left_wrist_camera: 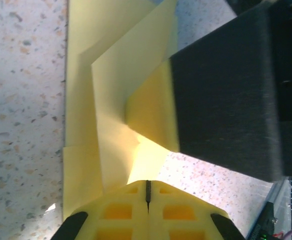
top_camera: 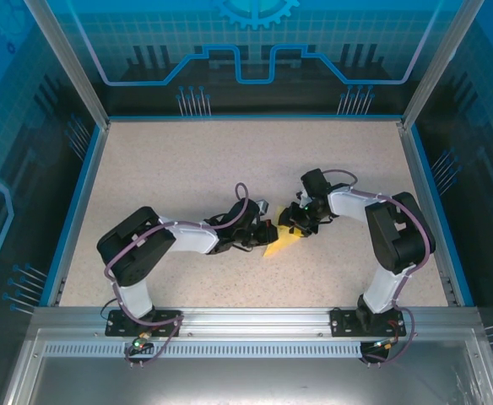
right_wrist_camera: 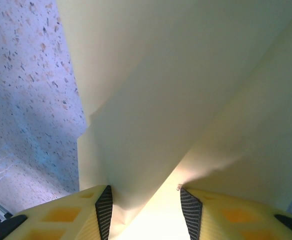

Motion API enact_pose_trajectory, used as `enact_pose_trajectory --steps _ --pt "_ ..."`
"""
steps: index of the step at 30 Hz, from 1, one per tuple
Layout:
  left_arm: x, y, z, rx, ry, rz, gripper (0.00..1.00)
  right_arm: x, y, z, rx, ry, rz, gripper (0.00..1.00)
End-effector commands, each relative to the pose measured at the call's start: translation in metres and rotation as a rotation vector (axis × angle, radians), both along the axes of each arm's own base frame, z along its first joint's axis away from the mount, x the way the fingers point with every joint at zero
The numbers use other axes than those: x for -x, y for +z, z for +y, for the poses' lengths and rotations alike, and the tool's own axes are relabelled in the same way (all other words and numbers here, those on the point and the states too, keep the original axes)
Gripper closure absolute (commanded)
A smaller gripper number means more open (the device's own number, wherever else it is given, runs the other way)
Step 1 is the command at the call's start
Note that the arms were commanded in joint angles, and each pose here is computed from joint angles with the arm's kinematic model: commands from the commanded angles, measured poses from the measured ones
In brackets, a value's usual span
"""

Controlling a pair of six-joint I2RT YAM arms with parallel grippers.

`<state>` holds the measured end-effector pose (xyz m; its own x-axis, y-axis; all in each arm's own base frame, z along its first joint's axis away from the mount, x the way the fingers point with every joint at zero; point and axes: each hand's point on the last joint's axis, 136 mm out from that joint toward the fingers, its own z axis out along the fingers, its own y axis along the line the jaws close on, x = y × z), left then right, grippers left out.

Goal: Fold a paper plane with a square sheet of paper (pick it up from the middle)
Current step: Fourth fold the wing at the center of the table.

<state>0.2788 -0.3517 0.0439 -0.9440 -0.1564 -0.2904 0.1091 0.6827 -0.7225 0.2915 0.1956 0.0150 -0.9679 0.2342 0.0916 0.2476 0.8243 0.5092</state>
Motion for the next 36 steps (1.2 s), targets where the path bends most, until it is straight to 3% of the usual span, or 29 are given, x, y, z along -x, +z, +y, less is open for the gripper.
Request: enact_pose_trajectory --steps 1,11,36 --pt "-0.002 -0.011 0.006 -0.050 0.006 0.031 1.00 0.028 -0.040 -0.019 0.140 0.020 0.103 0.54" --pt "-0.003 -0.021 0.007 -0.076 0.012 0.054 1.00 0.021 -0.020 -0.011 0.084 0.049 0.034 0.52" --pt "-0.004 -0.019 0.005 -0.080 0.013 0.065 1.00 0.033 -0.034 -0.035 0.224 0.052 0.081 0.57"
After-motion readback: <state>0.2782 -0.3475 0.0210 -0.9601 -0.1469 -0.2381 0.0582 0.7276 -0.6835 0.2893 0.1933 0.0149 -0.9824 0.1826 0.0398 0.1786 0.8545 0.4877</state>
